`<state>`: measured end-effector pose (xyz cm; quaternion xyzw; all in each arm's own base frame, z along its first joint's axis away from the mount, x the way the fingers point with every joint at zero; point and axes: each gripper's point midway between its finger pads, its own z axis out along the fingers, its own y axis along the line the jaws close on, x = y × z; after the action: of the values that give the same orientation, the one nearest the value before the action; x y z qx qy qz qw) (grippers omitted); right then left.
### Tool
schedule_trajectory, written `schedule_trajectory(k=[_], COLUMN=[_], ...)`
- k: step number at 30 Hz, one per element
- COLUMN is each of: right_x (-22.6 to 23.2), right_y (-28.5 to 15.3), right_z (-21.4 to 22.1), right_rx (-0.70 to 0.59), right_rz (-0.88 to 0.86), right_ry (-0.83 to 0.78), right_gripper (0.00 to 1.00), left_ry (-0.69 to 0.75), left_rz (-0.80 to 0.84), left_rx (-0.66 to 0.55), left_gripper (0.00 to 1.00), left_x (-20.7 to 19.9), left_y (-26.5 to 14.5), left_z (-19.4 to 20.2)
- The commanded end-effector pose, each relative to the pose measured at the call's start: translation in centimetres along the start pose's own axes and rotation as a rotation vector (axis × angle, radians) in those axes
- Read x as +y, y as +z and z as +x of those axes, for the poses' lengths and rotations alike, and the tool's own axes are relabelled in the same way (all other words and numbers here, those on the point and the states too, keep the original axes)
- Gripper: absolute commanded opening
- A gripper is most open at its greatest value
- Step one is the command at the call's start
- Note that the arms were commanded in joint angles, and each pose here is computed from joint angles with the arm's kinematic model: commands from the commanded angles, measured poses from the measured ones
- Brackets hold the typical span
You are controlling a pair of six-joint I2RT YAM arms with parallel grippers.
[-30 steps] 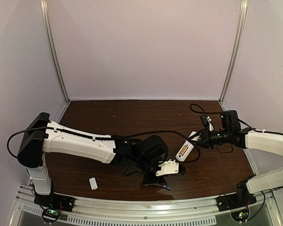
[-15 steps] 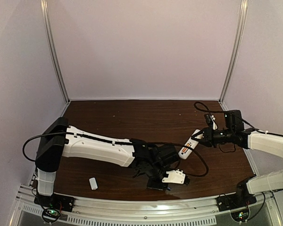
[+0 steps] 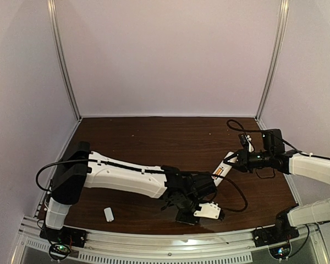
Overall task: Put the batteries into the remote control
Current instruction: Move the battery to the center of the board.
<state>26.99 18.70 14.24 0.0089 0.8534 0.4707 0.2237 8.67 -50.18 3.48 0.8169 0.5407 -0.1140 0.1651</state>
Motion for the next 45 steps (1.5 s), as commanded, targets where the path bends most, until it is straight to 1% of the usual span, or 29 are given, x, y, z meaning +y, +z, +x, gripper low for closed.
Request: schedule_trajectory(k=[1,10,16,20,24,28,33,37,41,43,45], right_x=[0.1,0.0,0.0,0.0,0.1,0.2,0.2,0.3,0.3,0.3,0.3], right_y=[-0.2,-0.2,-0.3,-0.3,-0.2,-0.2,-0.2,-0.2,-0.3,-0.4,-0.4], right_z=[-0.1,0.0,0.0,0.0,-0.1,-0.2,-0.2,-0.3,-0.3,-0.3,-0.2], right_rx=[-0.005,-0.003,-0.003,0.001,0.005,0.004,0.004,0.002,0.004,0.003,0.003], right_rz=[-0.012,-0.007,-0.003,-0.002,-0.006,-0.006,-0.004,-0.004,-0.002,0.000,0.002], right_ry=[-0.001,-0.001,-0.004,-0.006,-0.008,-0.013,-0.016,-0.016,-0.015,-0.017,-0.017], right_gripper=[0.00,0.00,0.00,0.00,0.00,0.00,0.00,0.00,0.00,0.00,0.00], left_ry=[0.021,0.016,0.004,-0.044,-0.173,-0.296,-0.397,-0.425,-0.440,-0.443,-0.443], left_rz=[0.013,0.052,0.046,0.044,0.057,0.034,0.044,0.072,0.075,0.077,0.078], left_rx=[0.020,0.059,0.089,0.138,0.200,0.276,0.327,0.376,0.385,0.391,0.392], left_gripper=[0.21,0.20,0.07,0.02,0.01,0.01,0.03,0.08,0.22,0.24,0.21], left_x=[-0.2,-0.8,-0.8,-1.2,-1.0,-0.4,-0.3,-1.2,-1.0,-0.9,-0.7], left_y=[0.9,1.8,2.1,1.5,-0.2,-1.9,-2.2,-1.4,-1.3,-1.2,-1.2], left_z=[0.1,0.9,1.5,3.7,8.3,13.3,16.0,17.3,17.3,17.2,17.1])
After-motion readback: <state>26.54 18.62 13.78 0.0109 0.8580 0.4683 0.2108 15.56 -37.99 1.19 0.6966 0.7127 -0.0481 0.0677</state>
